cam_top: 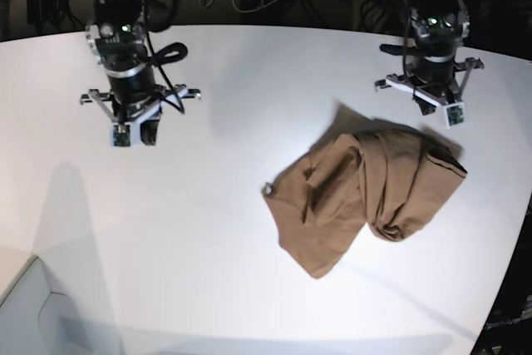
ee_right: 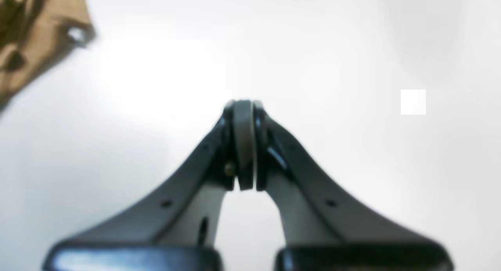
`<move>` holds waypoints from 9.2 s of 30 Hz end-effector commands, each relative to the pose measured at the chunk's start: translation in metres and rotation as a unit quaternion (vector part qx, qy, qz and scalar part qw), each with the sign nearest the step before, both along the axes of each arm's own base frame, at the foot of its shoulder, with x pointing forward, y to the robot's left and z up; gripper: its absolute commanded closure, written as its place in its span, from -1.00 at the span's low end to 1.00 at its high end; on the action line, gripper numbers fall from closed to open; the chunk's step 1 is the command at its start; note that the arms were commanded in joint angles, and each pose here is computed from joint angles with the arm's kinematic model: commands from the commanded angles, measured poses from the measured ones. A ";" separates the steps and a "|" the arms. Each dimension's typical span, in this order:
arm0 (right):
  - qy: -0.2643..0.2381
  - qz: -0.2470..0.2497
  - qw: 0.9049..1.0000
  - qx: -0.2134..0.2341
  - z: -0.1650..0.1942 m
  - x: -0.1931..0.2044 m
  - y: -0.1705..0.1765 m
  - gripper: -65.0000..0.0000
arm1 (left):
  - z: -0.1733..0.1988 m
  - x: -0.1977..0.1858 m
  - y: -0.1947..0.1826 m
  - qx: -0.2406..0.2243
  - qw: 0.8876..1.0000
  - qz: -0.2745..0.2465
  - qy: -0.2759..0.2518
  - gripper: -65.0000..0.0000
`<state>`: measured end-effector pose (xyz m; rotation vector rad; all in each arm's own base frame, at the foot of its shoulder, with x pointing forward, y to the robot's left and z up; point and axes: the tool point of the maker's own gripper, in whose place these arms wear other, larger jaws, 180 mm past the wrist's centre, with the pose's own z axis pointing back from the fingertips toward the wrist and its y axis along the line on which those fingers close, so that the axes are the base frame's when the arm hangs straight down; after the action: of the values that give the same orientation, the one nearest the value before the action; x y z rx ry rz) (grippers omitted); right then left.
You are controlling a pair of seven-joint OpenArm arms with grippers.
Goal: Layout the t-shirt on the table in an organized manner, then fold the t-shirt properly
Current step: 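Move both grippers down toward the crumpled brown t-shirt, then grasp the t-shirt edges with both grippers, then lift the t-shirt and pull the grippers apart to stretch it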
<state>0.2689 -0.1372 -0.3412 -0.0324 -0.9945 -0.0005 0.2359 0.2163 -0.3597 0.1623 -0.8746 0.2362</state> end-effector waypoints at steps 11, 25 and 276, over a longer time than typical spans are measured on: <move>-0.003 0.162 0.987 0.006 0.016 0.014 0.072 0.15 | 0.043 0.049 -0.001 0.025 0.996 -0.045 -0.077 -0.45; -0.002 0.204 0.979 0.017 0.017 0.007 0.102 0.04 | 0.002 0.084 0.055 -0.015 0.998 0.045 -0.046 -0.52; -0.015 0.037 0.977 0.208 -0.029 0.114 -0.028 1.00 | 0.090 0.000 -0.176 -0.148 0.803 -0.571 -0.087 0.99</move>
<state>0.3726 -0.1630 -0.3876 0.3797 -0.9482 -0.1489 0.2309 0.0420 -0.2870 -0.6769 -0.9048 -0.7575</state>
